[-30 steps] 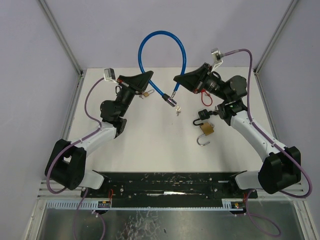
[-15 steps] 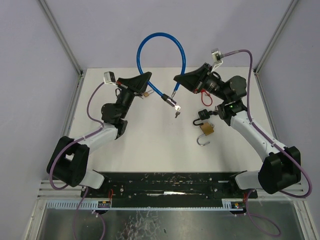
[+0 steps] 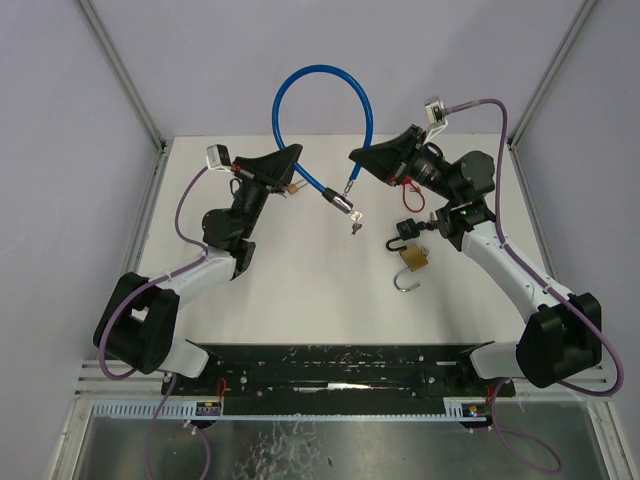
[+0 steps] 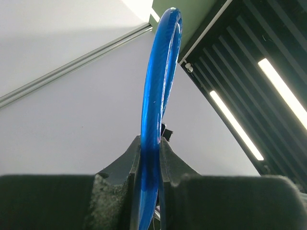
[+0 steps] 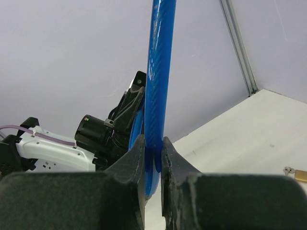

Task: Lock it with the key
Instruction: Lock the lock.

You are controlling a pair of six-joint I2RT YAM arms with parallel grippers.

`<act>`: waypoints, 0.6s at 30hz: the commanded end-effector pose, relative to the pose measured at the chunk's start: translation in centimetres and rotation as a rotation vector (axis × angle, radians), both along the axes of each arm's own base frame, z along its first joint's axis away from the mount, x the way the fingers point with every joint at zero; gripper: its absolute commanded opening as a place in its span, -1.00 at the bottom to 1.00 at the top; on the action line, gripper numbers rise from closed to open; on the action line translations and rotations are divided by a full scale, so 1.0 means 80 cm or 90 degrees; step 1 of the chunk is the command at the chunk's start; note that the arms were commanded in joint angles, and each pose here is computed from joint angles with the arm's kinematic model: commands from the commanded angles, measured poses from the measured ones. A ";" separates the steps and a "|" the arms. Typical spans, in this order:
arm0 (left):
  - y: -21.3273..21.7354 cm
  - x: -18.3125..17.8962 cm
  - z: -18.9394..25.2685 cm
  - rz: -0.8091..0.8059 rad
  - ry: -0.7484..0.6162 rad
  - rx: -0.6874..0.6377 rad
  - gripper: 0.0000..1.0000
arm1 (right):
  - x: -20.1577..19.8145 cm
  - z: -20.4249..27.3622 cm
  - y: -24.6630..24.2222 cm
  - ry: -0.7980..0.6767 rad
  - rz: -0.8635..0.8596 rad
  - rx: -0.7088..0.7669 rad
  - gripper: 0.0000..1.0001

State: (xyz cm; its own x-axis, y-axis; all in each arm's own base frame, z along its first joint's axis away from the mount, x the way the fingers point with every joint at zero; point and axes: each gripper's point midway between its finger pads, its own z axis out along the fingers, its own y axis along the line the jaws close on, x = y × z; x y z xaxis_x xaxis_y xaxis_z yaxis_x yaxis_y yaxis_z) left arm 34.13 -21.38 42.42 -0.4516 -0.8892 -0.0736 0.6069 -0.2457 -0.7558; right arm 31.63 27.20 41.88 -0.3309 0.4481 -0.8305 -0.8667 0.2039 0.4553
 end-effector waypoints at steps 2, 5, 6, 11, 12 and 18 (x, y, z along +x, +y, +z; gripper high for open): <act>0.009 -0.003 0.011 0.012 -0.016 -0.031 -0.99 | -0.035 0.075 -0.006 -0.128 0.009 0.053 -1.00; 0.009 -0.001 0.007 0.015 -0.011 -0.030 -0.99 | -0.038 0.078 -0.006 -0.128 0.014 0.058 -1.00; 0.009 0.000 0.007 0.015 -0.011 -0.030 -0.99 | -0.039 0.079 -0.006 -0.129 0.016 0.058 -1.00; 0.008 0.003 0.001 0.014 -0.004 -0.027 -0.99 | -0.043 0.085 -0.007 -0.139 0.019 0.061 -1.00; 0.007 0.004 0.001 0.015 -0.003 -0.027 -0.99 | -0.043 0.087 -0.007 -0.143 0.019 0.062 -1.00; 0.008 0.004 0.001 0.013 -0.002 -0.032 -0.99 | -0.043 0.081 -0.005 -0.133 0.024 0.058 -1.00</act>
State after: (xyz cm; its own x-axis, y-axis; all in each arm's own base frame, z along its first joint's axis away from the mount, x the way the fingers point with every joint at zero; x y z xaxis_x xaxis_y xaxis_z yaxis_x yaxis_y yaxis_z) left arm 34.76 -21.53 41.66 -0.4494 -0.8909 -0.0662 0.5917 -0.2414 -0.7692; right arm 31.24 27.25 43.13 -0.3184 0.4618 -0.8279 -0.8782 0.1851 0.4410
